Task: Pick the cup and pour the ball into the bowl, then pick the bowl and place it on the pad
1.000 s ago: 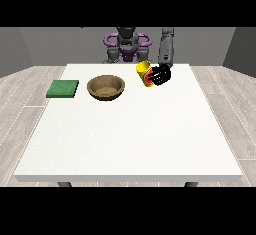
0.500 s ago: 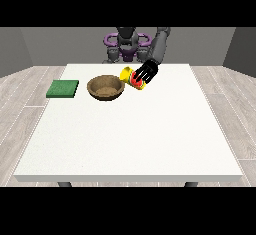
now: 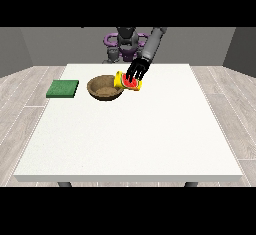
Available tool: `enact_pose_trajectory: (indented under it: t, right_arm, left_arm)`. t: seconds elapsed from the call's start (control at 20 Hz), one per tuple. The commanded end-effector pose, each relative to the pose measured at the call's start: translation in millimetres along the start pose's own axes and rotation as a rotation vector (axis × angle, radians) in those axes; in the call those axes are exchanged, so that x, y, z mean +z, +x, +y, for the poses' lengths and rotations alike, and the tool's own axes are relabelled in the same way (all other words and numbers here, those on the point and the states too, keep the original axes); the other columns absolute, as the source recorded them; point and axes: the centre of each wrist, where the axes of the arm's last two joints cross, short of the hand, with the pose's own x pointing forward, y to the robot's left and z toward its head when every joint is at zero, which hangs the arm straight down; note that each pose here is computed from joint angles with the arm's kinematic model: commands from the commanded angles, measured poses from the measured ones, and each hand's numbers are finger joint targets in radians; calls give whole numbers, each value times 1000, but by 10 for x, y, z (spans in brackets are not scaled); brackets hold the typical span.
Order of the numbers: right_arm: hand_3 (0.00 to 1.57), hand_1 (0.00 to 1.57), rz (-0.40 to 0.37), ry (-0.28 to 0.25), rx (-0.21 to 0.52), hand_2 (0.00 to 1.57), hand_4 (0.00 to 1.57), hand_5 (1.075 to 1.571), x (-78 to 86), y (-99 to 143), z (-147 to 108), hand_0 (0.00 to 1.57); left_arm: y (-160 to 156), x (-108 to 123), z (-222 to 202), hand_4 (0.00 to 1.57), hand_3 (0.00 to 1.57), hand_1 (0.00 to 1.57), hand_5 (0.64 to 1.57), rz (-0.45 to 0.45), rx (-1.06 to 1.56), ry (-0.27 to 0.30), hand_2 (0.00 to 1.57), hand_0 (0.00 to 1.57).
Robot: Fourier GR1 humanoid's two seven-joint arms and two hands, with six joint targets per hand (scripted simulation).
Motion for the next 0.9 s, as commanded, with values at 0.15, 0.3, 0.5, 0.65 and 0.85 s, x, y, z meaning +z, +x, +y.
enact_pose_trajectory:
  t: [0.15, 0.3, 0.5, 0.65, 0.85]
  right_arm:
    - [0, 0, 86, -27, -25, 0, 373, 1565, -31, -230, 7, 0]
    - [0, 0, 94, -10, -31, 0, 384, 1566, 6, -365, -18, 0]
    - [0, 0, 124, -62, -25, 0, 381, 1565, -13, -404, -101, 0]
    - [0, 0, 174, -43, -23, 0, 383, 1566, 107, -544, -127, 0]
    - [0, 0, 209, -77, -28, 0, 379, 1566, 89, -735, -89, 0]
  left_arm:
    - [269, 97, -210, 891, 1571, 1363, 1524, -177, -310, -105, 1522, 1363]
    - [620, 276, -405, 954, 1414, 1308, 1470, -253, -382, -151, 1403, 1308]
    - [540, 124, -315, 982, 1571, 1469, 1490, -386, -633, -179, 1571, 1469]
    - [621, 169, -365, 1021, 1571, 1502, 1515, -477, -794, -230, 1571, 1502]
    - [1042, 265, -422, 1045, 1571, 1500, 1509, -534, -825, -226, 1571, 1500]
